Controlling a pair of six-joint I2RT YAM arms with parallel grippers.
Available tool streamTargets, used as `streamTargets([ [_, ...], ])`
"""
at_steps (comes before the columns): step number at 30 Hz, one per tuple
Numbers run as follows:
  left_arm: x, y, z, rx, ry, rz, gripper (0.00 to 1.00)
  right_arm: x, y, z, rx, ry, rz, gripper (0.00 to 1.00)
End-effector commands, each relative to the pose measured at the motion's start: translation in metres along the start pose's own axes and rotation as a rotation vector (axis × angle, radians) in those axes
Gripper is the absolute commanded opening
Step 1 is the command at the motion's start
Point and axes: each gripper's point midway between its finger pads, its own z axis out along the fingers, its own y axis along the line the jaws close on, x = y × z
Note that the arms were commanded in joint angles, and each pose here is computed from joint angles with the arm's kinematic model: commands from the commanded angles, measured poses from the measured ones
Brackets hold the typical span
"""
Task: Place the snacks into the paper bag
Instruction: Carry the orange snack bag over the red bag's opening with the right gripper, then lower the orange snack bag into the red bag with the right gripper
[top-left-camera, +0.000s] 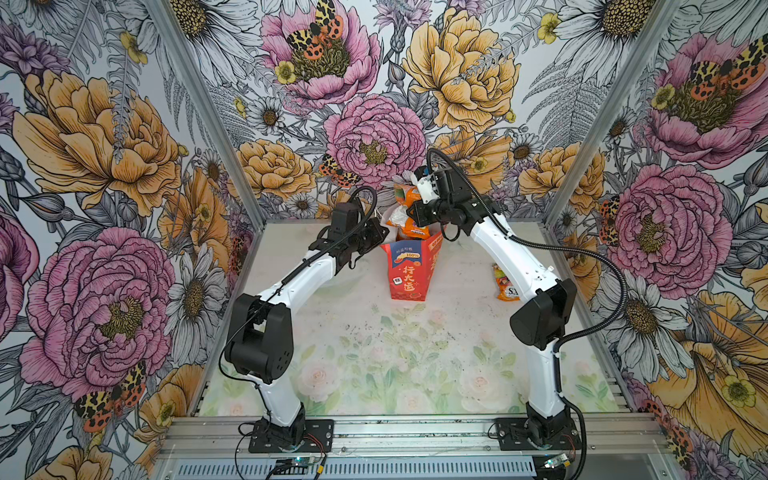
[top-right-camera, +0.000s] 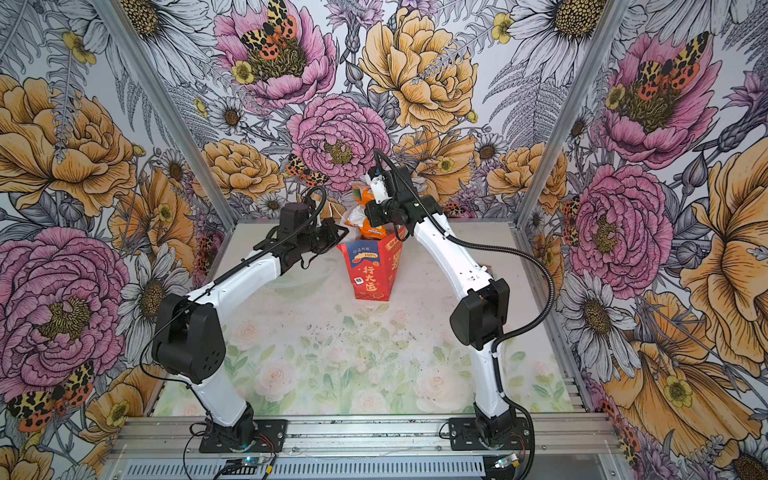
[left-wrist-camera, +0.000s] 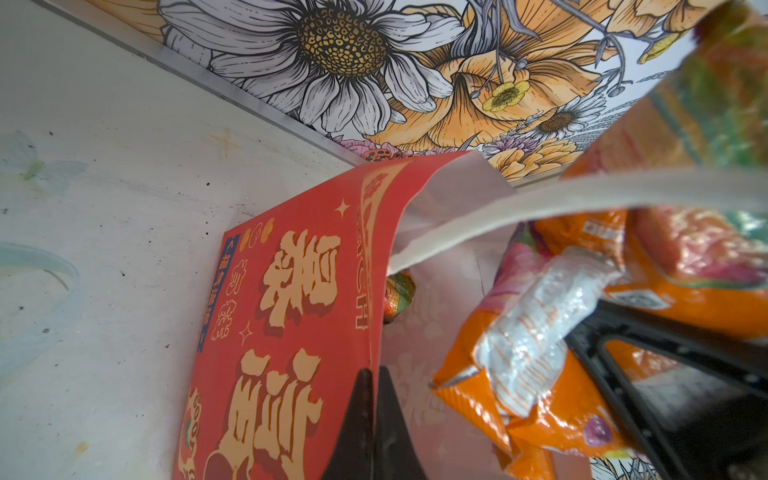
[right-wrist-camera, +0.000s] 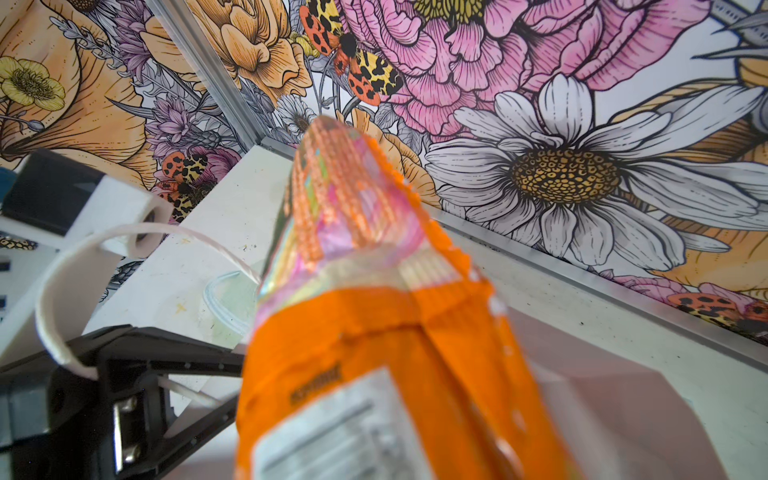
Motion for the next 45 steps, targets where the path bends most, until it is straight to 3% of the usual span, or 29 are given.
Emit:
streamTargets([
  [1, -0.003, 0.000, -0.008, -0.002, -0.019, 0.001, 0.00, -0.019, 0.005, -0.008, 0.005, -0.061, -0.010, 0.00],
  [27, -0.005, 0.001, -0.011, -0.010, -0.036, -0.001, 0.00, 0.015, 0.025, -0.034, -0.046, 0.067, 0.002, 0.00],
  [45, -0.005, -0.003, -0.010, -0.005, -0.039, 0.003, 0.00, 0.042, 0.034, -0.044, -0.072, 0.225, 0.046, 0.00],
])
